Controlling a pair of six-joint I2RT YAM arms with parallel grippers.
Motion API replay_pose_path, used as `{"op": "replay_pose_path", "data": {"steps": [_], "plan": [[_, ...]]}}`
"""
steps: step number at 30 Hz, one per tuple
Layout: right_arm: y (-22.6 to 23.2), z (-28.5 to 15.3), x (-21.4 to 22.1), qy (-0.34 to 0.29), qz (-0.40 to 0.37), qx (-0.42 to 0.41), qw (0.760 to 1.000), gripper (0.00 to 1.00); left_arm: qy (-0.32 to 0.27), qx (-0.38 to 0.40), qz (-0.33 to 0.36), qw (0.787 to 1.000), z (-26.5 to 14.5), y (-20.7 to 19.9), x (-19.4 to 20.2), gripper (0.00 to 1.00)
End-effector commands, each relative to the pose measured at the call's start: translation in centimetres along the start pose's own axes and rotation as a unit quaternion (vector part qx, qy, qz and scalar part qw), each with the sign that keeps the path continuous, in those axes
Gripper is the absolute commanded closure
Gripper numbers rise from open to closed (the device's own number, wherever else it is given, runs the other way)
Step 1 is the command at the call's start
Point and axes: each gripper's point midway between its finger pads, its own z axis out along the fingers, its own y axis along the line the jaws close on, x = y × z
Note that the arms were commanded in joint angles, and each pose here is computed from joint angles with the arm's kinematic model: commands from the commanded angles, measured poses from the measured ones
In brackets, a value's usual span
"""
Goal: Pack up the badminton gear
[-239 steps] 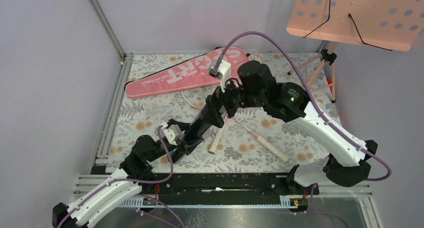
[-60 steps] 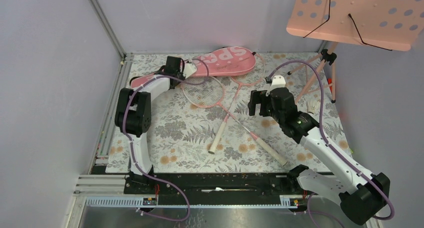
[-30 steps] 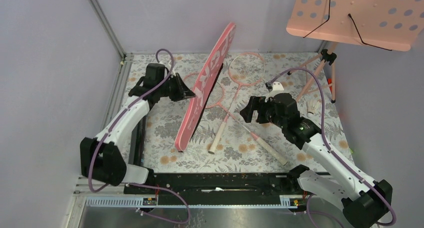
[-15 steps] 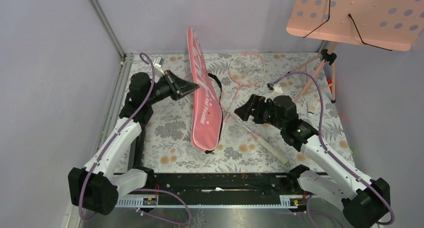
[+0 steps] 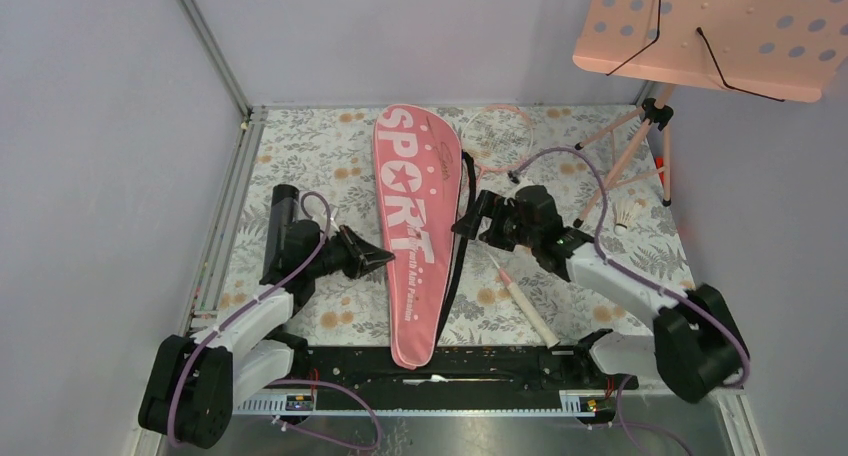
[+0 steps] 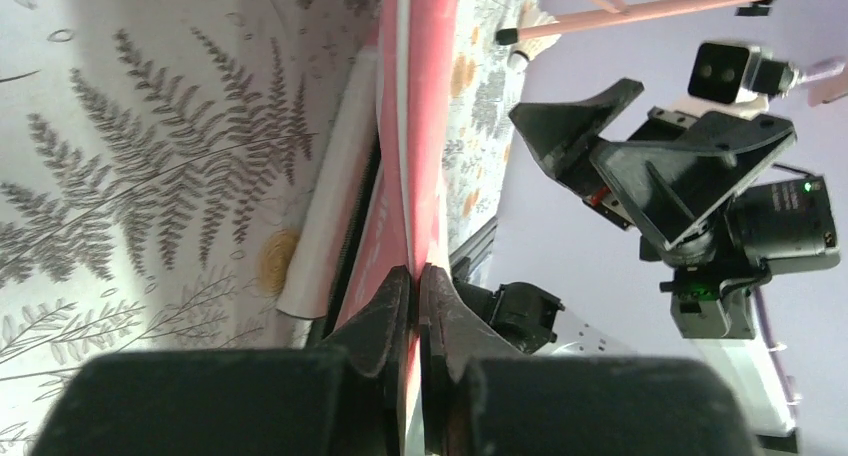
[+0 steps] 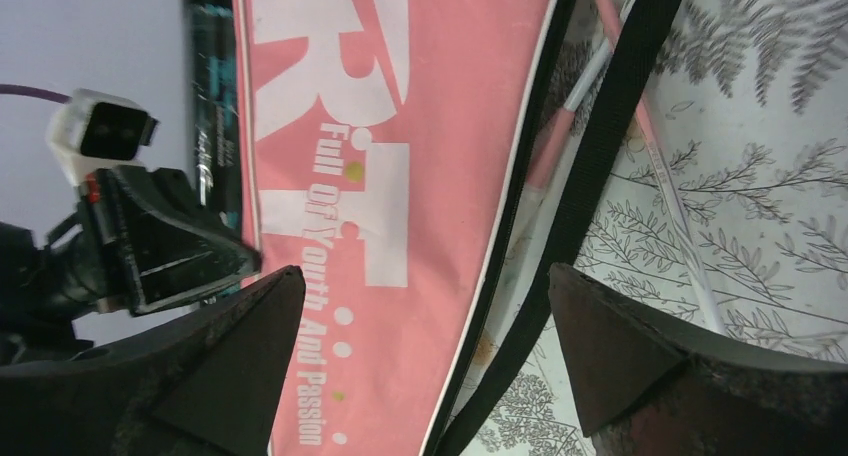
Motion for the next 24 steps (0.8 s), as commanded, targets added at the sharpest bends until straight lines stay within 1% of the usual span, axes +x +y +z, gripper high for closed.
{"op": "replay_pose_path", "data": {"steps": [1,5,9,12,17,22,23,24], "plan": [[1.7,2.9,0.5,0.049,-0.002,-0.047,0.998,0.02,-0.028,-0.024,0.034,0.999,0.0,1.2,-0.8,1.00],[0.2,5.3,1.8,0.080,0.010,-0.034,0.996,0.02,-0.067,-0.135,0.047,0.987,-0.4,6.0,-2.1,1.00],[0.0,6.6,2.6,0.096,0.016,-0.044,0.994,0.02,-0.074,-0.178,0.053,0.980,-0.3,8.4,-2.5,1.00],[0.1,7.4,3.0,0.103,0.009,-0.050,0.993,0.02,-0.062,-0.192,0.051,0.978,0.2,9.6,-2.3,1.00],[1.1,8.7,4.1,0.130,-0.004,-0.065,0.989,0.02,-0.024,-0.188,0.043,0.981,1.4,10.7,-1.6,1.00],[1.7,9.5,4.5,0.135,-0.009,-0.070,0.988,0.02,0.001,-0.201,0.043,0.979,2.0,11.9,-1.1,1.00],[1.9,9.7,4.5,0.135,-0.010,-0.071,0.988,0.02,0.001,-0.207,0.046,0.977,1.9,12.1,-1.2,0.99],[2.0,9.8,4.4,0.135,-0.013,-0.072,0.988,0.02,0.001,-0.213,0.048,0.976,1.8,12.4,-1.2,0.94]]}}
